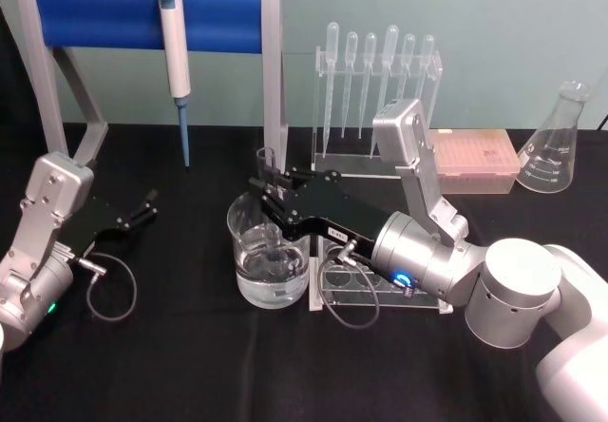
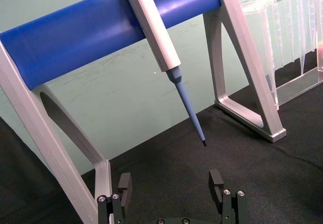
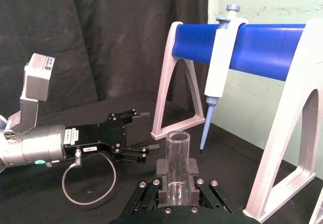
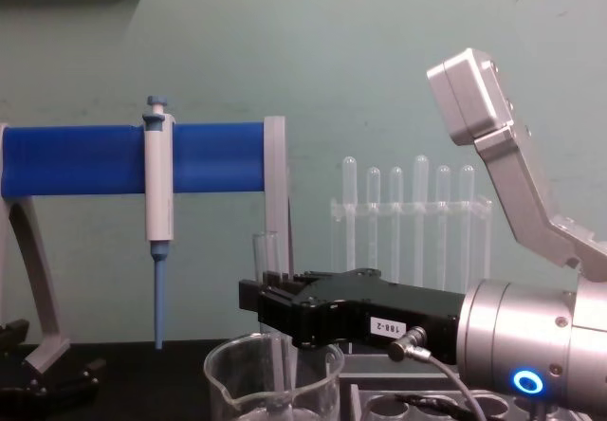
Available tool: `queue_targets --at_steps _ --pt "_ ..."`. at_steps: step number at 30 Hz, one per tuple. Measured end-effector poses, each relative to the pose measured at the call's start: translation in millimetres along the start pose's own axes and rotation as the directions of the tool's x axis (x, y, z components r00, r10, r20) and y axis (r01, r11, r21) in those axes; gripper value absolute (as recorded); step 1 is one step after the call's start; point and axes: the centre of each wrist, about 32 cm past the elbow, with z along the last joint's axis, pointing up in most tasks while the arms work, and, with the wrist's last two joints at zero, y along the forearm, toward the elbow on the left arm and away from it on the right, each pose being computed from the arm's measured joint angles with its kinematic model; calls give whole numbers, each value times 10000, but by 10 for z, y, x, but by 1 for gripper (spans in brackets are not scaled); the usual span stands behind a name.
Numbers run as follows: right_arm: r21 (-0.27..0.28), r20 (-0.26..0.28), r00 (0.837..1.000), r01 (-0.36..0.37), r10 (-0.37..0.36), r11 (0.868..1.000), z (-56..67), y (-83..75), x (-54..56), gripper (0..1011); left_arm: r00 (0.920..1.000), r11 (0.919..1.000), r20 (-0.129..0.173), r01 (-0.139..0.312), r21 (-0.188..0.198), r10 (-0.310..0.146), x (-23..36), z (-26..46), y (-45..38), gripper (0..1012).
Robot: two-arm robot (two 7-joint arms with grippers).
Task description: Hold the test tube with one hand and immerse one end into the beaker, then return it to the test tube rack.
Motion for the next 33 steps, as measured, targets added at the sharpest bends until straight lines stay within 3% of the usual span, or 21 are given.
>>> queue_targets --at_steps 33 --pt "5 -10 10000 -1 1 10000 0 0 1 224 10000 10000 -1 -1 0 1 0 0 0 1000"
